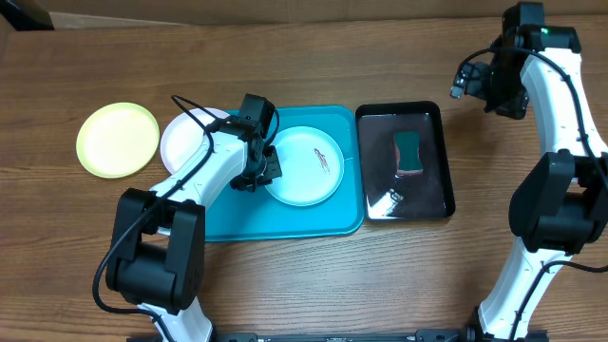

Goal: Clean dirty plates on tray and stack at the side
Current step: 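Lower the right gripper to the green sponge in the black tray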

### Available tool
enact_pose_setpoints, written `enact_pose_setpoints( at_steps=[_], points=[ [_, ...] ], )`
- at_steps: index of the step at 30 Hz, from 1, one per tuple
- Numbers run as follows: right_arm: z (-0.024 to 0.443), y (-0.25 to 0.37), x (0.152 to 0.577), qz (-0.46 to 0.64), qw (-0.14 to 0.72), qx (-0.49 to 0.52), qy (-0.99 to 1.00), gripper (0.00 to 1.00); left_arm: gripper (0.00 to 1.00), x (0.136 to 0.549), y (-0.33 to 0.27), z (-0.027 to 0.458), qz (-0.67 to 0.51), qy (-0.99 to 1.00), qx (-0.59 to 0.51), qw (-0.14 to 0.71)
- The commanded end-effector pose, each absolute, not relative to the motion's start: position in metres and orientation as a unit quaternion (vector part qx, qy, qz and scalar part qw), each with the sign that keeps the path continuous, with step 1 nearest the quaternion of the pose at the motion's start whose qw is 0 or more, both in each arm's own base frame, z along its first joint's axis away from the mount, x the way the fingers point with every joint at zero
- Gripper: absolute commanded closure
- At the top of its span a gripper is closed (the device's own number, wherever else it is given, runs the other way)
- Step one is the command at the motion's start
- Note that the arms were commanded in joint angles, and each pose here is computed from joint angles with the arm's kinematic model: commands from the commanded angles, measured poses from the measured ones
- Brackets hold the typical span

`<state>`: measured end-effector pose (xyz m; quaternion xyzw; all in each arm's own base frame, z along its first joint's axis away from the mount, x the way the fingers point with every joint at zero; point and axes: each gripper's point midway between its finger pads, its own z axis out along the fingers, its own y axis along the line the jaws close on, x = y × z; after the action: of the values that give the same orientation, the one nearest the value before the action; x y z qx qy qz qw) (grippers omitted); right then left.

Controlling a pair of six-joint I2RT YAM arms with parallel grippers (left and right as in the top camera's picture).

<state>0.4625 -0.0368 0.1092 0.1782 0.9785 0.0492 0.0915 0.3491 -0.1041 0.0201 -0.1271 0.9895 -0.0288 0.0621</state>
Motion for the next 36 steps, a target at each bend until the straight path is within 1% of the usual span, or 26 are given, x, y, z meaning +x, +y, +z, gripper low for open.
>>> enact_pose_setpoints(
  at_steps=[1,2,4,5,7,8,10,11,13,17,19,25,31,36],
  points=[
    [0.138,-0.001,0.465,0.151,0.105,0.133,0.974,0.00,0.89,0.345,-0.103,0.013,-0.019,0.991,-0.120,0.056],
    [0.146,0.011,0.464,0.185,0.106,0.107,0.971,0.00,0.89,0.345,-0.103,0.013,-0.019,0.991,-0.119,0.056],
    [0.165,0.038,0.460,0.259,0.111,0.044,0.958,0.12,0.88,0.345,-0.103,0.013,-0.019,0.991,-0.120,0.057],
    [0.172,0.047,0.456,0.280,0.110,0.028,0.953,0.16,0.88,0.346,-0.103,0.013,-0.019,0.991,-0.119,0.057],
    [0.180,0.056,0.447,0.289,0.096,0.022,0.952,0.26,0.87,0.346,-0.104,0.013,-0.020,0.991,-0.120,0.057],
    [0.182,0.060,0.440,0.288,0.086,0.020,0.954,0.29,0.87,0.346,-0.104,0.013,-0.020,0.991,-0.120,0.057],
    [0.178,0.065,0.428,0.265,0.062,0.015,0.962,0.29,0.87,0.346,-0.104,0.013,-0.020,0.991,-0.120,0.057],
    [0.174,0.065,0.422,0.244,0.049,0.012,0.968,0.27,0.86,0.346,-0.104,0.013,-0.020,0.991,-0.120,0.057],
    [0.161,0.061,0.410,0.180,0.022,0.003,0.983,0.25,0.86,0.345,-0.104,0.013,-0.020,0.991,-0.120,0.056],
    [0.140,0.057,0.400,0.073,-0.001,-0.002,0.997,0.25,0.86,0.345,-0.104,0.013,-0.021,0.991,-0.121,0.056],
    [0.130,0.059,0.395,0.044,-0.010,-0.001,0.999,0.26,0.86,0.345,-0.105,0.013,-0.022,0.991,-0.121,0.055],
    [0.088,0.076,0.382,0.031,-0.036,-0.014,0.999,0.28,0.86,0.345,-0.105,0.013,-0.024,0.991,-0.121,0.054],
    [0.041,0.075,0.374,0.019,-0.038,0.001,0.999,0.34,0.85,0.345,-0.105,0.013,-0.024,0.991,-0.121,0.054],
    [0.018,0.084,0.371,0.043,-0.031,-0.001,0.999,0.33,0.85,0.345,-0.105,0.013,-0.024,0.991,-0.121,0.054]
  ],
)
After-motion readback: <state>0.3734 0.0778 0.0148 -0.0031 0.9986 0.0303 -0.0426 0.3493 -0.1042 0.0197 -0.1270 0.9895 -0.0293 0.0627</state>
